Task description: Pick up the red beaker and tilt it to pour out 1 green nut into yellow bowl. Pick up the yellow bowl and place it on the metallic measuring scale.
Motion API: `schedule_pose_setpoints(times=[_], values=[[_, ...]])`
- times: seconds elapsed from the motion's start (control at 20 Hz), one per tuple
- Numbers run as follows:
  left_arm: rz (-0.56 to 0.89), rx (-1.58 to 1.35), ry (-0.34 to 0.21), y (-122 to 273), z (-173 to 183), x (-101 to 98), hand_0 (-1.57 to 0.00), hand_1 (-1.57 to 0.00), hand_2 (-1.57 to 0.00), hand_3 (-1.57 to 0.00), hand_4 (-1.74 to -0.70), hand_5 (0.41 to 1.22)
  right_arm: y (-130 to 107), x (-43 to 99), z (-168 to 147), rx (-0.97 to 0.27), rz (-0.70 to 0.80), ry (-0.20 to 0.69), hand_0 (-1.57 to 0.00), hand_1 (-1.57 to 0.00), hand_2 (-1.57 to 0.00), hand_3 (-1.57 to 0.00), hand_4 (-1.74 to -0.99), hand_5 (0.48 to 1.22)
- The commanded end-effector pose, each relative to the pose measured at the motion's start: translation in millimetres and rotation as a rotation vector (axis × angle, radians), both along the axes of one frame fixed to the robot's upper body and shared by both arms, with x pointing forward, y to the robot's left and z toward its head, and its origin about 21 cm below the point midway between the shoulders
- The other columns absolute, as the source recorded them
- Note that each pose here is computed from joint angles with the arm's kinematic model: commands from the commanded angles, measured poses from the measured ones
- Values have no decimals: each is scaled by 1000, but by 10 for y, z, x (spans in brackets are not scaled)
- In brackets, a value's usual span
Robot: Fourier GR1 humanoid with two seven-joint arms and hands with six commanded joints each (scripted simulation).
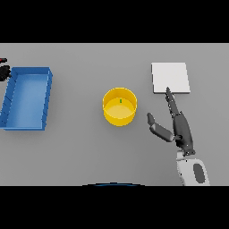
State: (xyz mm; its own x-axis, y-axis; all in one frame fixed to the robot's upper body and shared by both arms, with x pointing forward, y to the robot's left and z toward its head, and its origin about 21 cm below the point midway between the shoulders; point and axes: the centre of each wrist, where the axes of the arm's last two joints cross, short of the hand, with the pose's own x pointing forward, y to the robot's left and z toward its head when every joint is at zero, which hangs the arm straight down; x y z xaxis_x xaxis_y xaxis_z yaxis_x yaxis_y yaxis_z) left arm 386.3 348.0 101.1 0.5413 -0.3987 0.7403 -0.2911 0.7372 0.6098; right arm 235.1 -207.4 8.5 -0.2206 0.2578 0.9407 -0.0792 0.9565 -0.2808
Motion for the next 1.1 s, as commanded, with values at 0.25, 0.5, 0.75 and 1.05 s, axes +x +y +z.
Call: schedule_pose_setpoints(times=[0.25, 0.5, 0.75, 1.05], values=[[-158, -18, 108, -56, 1, -267, -1571, -1545, -1489, -1238, -1311, 774, -8, -4, 27, -3, -7, -4, 1, 1, 1, 1, -1163, 671], [-336, -43, 164, 53, 44, -407, -641, -565, -536, -452, -823, 667, -43, -4, -1, -4, -4, -8, 1, 1, 1, 1, -1151, 677], [-343, 48, 199, 57, -4, -329, -209, -184, -175, -147, -729, 647, -26, -19, 29, -13, 4, -2, 1, 1, 1, 1, -1160, 688], [-326, 78, 88, 28, -53, -283, -54, -48, -45, -38, -711, 663, 48, -1, 67, -88, -7, 17, 1, 1, 1, 1, -1163, 677]])
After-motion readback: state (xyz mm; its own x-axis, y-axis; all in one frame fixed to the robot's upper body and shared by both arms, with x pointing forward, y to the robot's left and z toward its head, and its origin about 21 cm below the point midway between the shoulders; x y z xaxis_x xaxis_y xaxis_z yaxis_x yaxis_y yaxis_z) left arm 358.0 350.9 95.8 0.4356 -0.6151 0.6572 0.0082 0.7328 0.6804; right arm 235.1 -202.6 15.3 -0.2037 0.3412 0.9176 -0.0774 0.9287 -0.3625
